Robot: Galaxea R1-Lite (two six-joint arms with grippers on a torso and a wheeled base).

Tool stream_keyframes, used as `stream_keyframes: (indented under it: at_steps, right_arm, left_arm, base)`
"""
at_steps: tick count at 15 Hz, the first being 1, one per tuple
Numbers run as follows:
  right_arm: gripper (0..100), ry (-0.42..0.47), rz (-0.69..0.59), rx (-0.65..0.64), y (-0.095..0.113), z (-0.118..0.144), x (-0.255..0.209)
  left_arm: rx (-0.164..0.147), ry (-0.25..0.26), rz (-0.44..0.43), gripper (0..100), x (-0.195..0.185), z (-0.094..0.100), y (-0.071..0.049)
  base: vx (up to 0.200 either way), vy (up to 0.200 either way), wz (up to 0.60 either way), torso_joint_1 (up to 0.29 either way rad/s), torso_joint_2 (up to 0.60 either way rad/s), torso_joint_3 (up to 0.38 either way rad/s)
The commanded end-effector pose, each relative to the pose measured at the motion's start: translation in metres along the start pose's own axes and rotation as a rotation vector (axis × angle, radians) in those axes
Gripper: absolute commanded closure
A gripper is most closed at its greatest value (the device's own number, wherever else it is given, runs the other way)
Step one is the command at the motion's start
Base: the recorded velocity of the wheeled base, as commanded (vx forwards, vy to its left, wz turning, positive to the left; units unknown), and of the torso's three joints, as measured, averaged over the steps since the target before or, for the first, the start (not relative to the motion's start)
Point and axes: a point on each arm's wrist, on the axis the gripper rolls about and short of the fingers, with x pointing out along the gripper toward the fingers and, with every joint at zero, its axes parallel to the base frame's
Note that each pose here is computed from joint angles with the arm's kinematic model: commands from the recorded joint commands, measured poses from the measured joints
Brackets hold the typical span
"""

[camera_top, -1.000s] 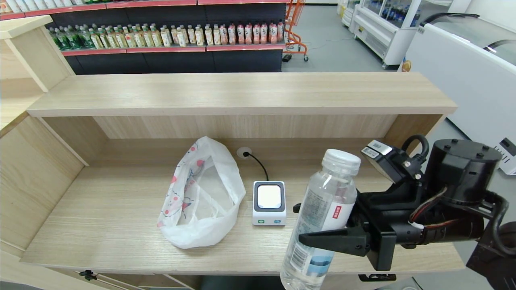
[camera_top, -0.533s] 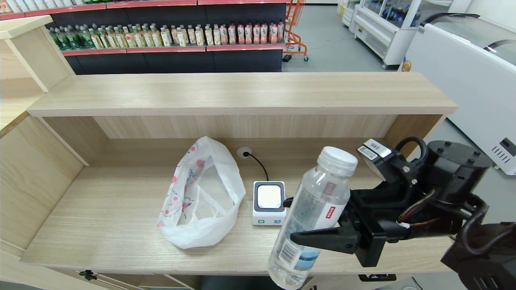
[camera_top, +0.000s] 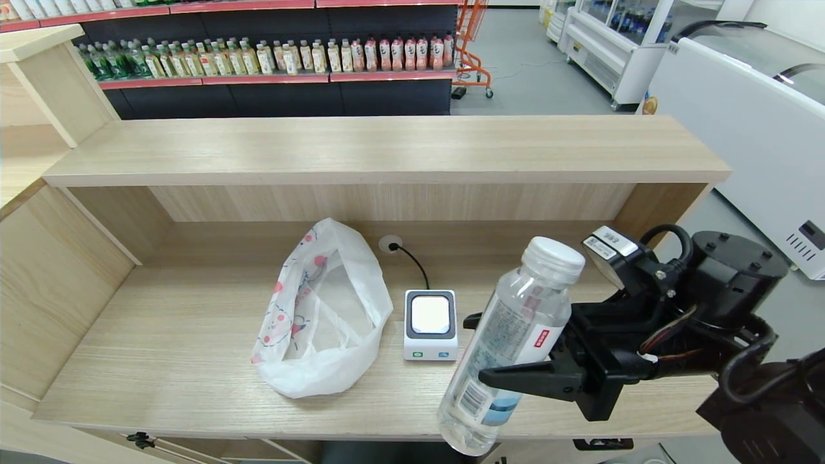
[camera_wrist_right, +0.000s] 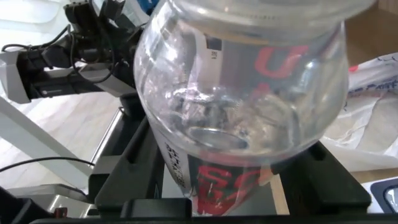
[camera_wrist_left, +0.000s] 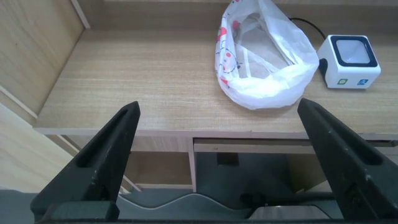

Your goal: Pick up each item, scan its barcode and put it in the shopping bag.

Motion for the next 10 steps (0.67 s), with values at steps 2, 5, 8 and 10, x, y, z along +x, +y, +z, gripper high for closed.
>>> stream_keyframes:
  at_steps: [2,5,8,10]
  right_arm:
    - [100,0.003,-0.006,0.008,-0.0036,-0.0059,-0.0017]
    - [100,0.002,-0.004,0.006,-0.0037,-0.0053,-0.0030]
    - [100,0.005,0.002,0.013,-0.0026,-0.0066,-0.0031]
    - [100,0.010,0.002,0.023,0.0009,-0.0080,-0.0049]
  left_arm:
    - [0.000,0.000,0.000,0,0.0000,0.0000,0.0000]
    - [0.000,0.000,0.000,0,0.0000,0.0000,0.0000]
    - [0.000,0.000,0.000,0,0.0000,0.0000,0.0000]
    - [0.000,0.000,0.000,0,0.0000,0.0000,0.0000]
  base:
    - [0.000,0.000,0.00,0.000,0.00,0.000]
    - [0.000,0.000,0.00,0.000,0.00,0.000]
    - [0.000,0.000,0.00,0.000,0.00,0.000]
    - [0.000,0.000,0.00,0.000,0.00,0.000]
